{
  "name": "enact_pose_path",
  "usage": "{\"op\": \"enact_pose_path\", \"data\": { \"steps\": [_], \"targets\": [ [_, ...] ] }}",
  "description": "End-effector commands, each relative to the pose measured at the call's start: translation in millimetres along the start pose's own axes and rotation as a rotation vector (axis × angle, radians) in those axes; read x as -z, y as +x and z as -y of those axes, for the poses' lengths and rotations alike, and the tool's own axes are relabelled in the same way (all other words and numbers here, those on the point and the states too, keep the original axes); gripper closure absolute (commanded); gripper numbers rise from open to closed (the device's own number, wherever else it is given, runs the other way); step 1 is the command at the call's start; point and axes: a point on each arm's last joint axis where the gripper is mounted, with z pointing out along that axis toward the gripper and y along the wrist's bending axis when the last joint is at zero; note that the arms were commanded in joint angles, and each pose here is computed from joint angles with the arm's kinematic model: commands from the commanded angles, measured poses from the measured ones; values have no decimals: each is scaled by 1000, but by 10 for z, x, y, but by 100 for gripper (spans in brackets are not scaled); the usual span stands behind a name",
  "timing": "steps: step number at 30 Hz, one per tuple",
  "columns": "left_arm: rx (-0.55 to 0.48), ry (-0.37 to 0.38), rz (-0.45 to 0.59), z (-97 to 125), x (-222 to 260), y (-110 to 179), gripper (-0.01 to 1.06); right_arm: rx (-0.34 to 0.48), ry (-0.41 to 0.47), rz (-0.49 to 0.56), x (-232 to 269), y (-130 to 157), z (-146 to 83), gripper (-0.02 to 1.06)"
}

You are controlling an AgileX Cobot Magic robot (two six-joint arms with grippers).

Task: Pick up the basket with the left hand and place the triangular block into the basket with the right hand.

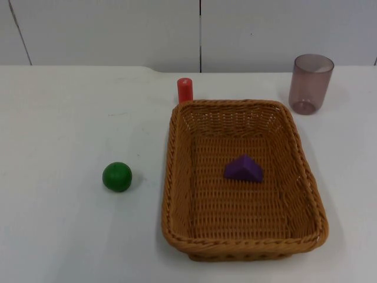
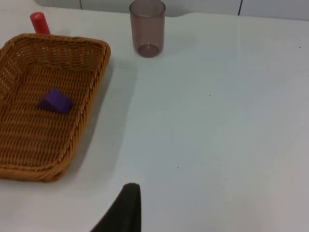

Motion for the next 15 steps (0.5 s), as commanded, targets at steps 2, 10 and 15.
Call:
{"op": "enact_pose_path", "data": {
  "steps": [2,10,15],
  "targets": [
    [-1,-3,6,-5,-5,6,0,-51,-4,9,-14,3,0,0],
    [-1,-3,6,-5,-5,6,0,-51,-1,9,-14,3,4,0],
    [-1,-3,6,-5,-5,6,0,-51,-1,9,-14,3,4,0]
  ]
}}
